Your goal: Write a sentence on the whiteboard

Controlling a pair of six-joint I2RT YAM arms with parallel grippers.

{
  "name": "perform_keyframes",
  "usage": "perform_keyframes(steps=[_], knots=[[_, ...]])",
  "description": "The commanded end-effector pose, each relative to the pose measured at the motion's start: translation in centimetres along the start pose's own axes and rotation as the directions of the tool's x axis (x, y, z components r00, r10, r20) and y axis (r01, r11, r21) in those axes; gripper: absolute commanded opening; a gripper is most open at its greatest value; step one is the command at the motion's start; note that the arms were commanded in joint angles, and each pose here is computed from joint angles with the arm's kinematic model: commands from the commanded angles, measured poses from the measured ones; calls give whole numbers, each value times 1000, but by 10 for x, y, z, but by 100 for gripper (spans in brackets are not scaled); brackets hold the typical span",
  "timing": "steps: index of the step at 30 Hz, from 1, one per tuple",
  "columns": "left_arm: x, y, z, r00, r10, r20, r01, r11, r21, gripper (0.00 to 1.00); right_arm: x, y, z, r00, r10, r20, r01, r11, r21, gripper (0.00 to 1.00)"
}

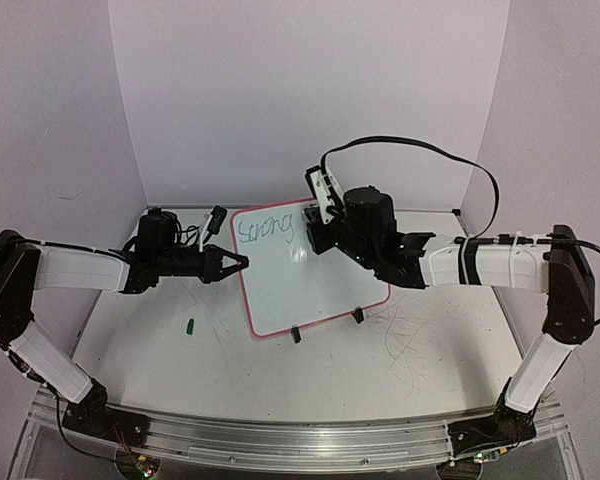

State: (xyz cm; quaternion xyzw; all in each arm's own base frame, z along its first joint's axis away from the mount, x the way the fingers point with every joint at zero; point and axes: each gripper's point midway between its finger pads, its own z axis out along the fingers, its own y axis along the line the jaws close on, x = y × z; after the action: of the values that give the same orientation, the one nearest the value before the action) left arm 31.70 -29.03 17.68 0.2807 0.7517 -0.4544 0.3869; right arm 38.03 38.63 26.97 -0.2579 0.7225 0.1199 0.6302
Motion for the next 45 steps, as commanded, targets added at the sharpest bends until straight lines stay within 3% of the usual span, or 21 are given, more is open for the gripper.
perform_keyframes(steps=[1,21,28,35,45], knots=[[-13,28,-1,995,100,23,-96,984,-148,0,-14,-3,4,999,28,33,-29,999,14,0],[-14,27,-1,995,101,23,-97,984,-148,0,23,0,-15,996,57,-63,-58,998,-6,0],[-14,27,0,995,98,20,-94,985,-147,0,-5,-18,-22,998,59,12,-59,996,71,0],[-15,27,0,995,101,21,-97,984,-149,0,-19,5,-13,997,57,48,-55,997,-51,0],[-13,28,1,995,99,16,-96,985,-145,0,-22,8,-6,997,61,53,-58,997,-53,0]])
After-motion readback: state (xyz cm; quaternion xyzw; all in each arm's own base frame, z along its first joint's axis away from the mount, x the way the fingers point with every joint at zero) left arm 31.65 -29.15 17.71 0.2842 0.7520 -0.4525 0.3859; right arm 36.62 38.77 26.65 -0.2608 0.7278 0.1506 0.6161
